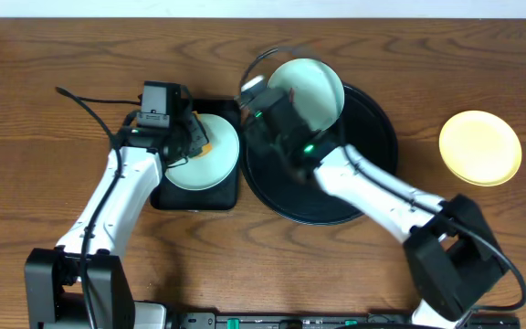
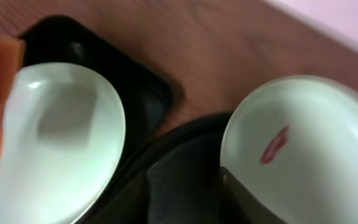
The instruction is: Clean dirty plates on tray and stack at the side
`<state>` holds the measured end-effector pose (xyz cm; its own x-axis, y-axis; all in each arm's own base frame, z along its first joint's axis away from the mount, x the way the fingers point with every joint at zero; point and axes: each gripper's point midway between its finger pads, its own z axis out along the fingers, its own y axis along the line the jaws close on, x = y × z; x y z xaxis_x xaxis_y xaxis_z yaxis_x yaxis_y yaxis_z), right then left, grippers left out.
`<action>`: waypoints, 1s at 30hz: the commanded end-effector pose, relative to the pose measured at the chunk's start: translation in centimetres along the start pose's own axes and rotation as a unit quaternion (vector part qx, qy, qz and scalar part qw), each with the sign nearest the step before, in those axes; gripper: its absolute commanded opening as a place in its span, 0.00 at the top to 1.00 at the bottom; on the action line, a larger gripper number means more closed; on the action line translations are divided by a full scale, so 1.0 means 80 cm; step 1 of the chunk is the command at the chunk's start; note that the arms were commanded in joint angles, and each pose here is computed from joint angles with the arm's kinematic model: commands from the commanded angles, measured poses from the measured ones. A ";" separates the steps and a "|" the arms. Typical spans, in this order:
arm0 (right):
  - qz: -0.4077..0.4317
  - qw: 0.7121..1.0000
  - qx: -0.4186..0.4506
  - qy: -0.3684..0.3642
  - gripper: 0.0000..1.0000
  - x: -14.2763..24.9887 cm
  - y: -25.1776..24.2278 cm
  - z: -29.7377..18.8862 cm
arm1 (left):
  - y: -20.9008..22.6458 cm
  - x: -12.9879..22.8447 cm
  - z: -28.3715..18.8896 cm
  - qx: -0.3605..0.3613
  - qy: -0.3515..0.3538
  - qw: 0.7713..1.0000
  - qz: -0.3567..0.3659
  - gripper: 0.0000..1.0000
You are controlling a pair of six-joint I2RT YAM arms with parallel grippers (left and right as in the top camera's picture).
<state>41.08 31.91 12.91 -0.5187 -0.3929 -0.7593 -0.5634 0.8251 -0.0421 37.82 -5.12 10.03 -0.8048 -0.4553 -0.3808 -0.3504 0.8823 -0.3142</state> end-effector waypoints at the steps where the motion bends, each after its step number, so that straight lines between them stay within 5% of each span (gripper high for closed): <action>1: 0.119 0.977 -0.174 0.024 0.65 -0.001 0.036 -0.012 | 0.017 -0.005 -0.008 -0.015 -0.003 0.999 0.034 0.93; 7: 0.126 0.965 -0.225 0.049 0.68 0.015 0.060 -0.007 | 0.045 0.001 -0.002 -0.067 0.002 0.997 0.045 0.93; 14: 0.025 0.969 -0.241 0.041 0.78 0.029 0.071 0.010 | 0.059 0.022 0.013 -0.086 0.039 0.994 0.051 0.93; 25: 0.010 0.967 -0.240 0.087 0.73 -0.043 0.060 -0.009 | 0.044 0.014 0.000 -0.062 0.030 0.996 0.056 0.93; 30: 0.024 0.959 -0.251 0.131 0.70 -0.026 0.064 0.028 | 0.036 0.004 -0.020 -0.049 0.008 0.997 0.057 0.91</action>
<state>40.47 37.71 16.81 -0.6228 -0.4667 -0.6279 -0.7539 0.5726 0.3221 35.39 -2.54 7.95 -0.8700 -0.3570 -0.3401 -0.3221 0.9337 -0.1561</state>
